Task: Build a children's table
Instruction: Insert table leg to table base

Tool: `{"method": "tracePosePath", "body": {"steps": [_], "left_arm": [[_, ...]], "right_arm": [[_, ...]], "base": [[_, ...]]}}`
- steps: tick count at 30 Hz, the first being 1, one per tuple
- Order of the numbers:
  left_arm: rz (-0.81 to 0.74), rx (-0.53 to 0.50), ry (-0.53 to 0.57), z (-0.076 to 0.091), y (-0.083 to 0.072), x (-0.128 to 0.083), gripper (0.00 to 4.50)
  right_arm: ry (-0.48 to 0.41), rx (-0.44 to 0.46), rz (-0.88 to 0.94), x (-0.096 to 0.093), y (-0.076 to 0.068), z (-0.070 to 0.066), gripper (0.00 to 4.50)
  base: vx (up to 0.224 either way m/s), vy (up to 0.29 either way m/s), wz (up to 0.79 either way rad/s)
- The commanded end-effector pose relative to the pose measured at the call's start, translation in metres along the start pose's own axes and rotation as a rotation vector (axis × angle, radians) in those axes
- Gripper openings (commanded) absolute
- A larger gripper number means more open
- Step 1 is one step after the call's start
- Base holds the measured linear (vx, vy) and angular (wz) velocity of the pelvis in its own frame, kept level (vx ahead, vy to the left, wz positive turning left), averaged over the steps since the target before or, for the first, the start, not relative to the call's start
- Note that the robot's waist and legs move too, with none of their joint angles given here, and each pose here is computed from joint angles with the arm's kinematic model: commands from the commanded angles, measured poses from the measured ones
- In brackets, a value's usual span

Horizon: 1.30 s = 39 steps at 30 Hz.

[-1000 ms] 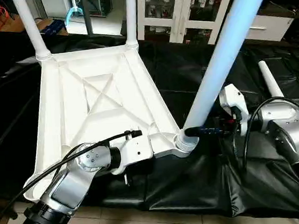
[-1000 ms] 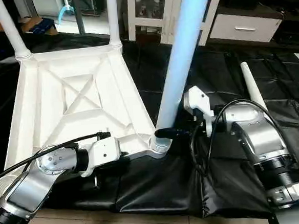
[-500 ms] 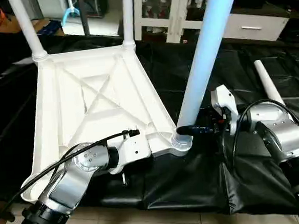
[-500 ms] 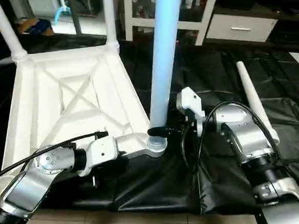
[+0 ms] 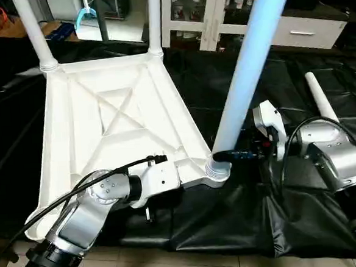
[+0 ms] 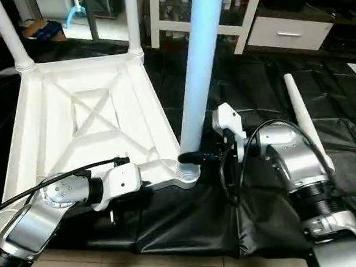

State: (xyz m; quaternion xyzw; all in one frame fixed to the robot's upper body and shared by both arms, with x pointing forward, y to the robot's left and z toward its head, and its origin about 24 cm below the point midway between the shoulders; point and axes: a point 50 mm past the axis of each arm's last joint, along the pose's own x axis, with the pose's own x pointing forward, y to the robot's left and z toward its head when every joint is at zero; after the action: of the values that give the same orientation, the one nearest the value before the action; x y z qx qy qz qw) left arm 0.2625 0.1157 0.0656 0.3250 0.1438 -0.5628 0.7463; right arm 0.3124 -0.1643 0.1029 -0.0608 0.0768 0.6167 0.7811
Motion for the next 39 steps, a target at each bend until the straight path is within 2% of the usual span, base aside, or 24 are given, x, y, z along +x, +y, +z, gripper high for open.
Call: {"method": "tracePosePath", "body": {"steps": [1,11,24,31,39], "left_arm": [[-0.089,-0.025,-0.045,0.001,-0.017,0.012,0.0],[-0.088,-0.028,-0.042,0.001,-0.018,0.012,0.0],[-0.085,-0.031,-0.039,0.0,-0.017,0.012,0.0],[-0.089,-0.03,-0.039,0.0,-0.016,0.012,0.0],[-0.09,-0.032,-0.038,0.0,-0.017,0.012,0.0]], "right_arm": [[0.09,0.119,-0.059,-0.001,0.002,-0.028,1.82],[0.128,0.181,-0.138,-0.018,0.006,-0.045,1.82],[0.13,0.244,-0.223,-0.043,0.025,-0.063,1.82],[0.17,0.238,-0.17,-0.038,0.035,-0.065,1.82],[0.246,0.172,0.011,-0.017,0.043,-0.055,1.82]], "base": [[0.0,0.0,0.0],[0.0,0.0,0.0],[0.0,0.0,0.0],[0.0,0.0,0.0],[0.0,0.0,0.0]]}}
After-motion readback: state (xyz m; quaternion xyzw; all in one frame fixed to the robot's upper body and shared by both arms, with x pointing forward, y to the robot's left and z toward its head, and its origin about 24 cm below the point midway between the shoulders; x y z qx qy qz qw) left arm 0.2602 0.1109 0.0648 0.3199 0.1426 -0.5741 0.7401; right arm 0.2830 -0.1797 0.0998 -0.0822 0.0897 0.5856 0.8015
